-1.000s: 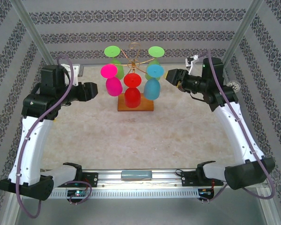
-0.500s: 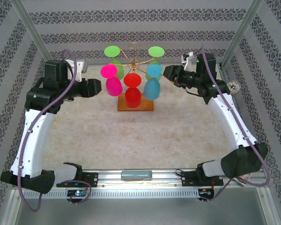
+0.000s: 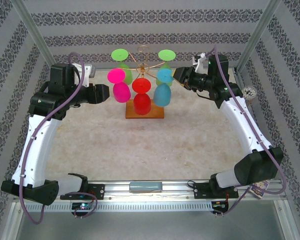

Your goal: Take the wine glass off the wine glass rack

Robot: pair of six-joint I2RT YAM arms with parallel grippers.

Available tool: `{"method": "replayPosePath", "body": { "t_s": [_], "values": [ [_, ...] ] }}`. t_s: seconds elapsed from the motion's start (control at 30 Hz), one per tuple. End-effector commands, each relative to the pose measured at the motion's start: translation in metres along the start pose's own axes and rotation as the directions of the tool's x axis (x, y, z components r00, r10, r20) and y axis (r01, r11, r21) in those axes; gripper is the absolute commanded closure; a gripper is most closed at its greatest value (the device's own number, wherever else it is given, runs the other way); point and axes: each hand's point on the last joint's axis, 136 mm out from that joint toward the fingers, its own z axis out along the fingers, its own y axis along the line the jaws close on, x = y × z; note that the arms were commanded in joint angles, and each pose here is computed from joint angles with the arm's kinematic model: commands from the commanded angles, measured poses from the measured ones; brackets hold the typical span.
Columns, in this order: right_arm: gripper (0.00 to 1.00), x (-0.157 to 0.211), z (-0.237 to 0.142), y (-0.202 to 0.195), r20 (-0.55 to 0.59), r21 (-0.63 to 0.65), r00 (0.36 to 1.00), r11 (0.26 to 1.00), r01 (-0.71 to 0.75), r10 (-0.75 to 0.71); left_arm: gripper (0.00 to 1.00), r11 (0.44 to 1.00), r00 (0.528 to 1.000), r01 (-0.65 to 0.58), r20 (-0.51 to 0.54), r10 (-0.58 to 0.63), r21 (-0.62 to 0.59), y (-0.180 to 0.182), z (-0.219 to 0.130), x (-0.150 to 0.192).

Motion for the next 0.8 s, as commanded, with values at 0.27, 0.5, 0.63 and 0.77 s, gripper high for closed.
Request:
{"method": "replayPosePath", "body": {
  "t_s": [0.27,0.5,0.63,0.77],
  "values": [
    [0.74,-0.0081,-0.0028,0.0157,0.014,-0.049,1.000,0.999,0.025,-0.024,0.45,0.999,0.998,-0.052,0.040,0.051,0.005,-0.0062,-0.0042,-0.0086],
    [0.78,-0.0088,-0.0030,0.0133,0.014,-0.046,1.000,0.999,0.014,-0.013,0.45,0.999,0.998,-0.054,0.043,0.053,0.003,-0.0066,-0.0056,-0.0083],
    [0.81,-0.0092,-0.0024,0.0126,0.011,-0.048,1.000,0.999,0.009,-0.009,0.45,0.998,0.997,-0.057,0.049,0.057,-0.002,-0.0063,-0.0068,-0.0091],
    [0.88,-0.0088,-0.0024,0.0117,0.009,-0.048,1.000,0.999,0.001,-0.001,0.45,0.998,0.997,-0.058,0.053,0.058,-0.006,-0.0058,-0.0079,-0.0094]
  ]
}}
